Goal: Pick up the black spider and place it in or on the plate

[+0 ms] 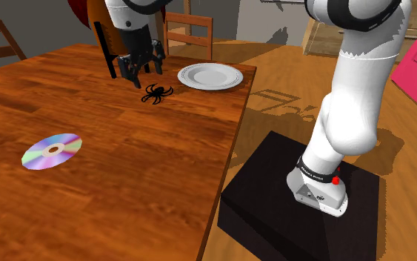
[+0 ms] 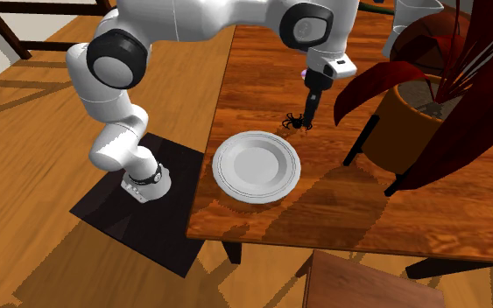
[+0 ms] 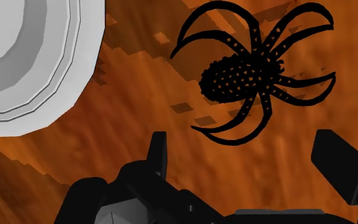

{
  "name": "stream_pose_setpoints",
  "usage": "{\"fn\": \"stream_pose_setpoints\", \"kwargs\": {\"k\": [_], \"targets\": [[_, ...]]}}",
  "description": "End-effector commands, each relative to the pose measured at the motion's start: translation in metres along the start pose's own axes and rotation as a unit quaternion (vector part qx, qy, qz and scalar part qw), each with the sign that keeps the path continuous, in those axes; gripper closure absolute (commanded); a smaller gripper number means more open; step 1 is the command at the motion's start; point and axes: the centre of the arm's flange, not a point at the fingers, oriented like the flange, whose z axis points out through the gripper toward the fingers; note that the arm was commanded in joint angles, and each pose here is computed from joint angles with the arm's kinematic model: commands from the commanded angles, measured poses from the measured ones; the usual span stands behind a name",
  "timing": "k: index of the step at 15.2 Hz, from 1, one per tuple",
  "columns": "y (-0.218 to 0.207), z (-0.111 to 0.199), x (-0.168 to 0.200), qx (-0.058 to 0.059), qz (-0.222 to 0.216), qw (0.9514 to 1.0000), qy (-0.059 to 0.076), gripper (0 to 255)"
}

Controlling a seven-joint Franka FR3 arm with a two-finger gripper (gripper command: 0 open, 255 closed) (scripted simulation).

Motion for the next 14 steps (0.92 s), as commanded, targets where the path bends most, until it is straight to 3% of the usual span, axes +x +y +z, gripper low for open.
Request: {"fn": "stream_pose_setpoints", "kwargs": {"k": [1, 5, 13, 14], "targets": [[-0.001, 0.010, 0.001, -0.004, 0.007, 1.0000, 0.000, 0], [-0.001, 0.028, 0.001, -0.004, 0.007, 1.0000, 0.000, 0], [-0.001, 0.028, 0.001, -0.004, 0.007, 1.0000, 0.000, 0], [-0.001, 0.028, 0.001, -0.004, 0.007, 1.0000, 0.000, 255]]}}
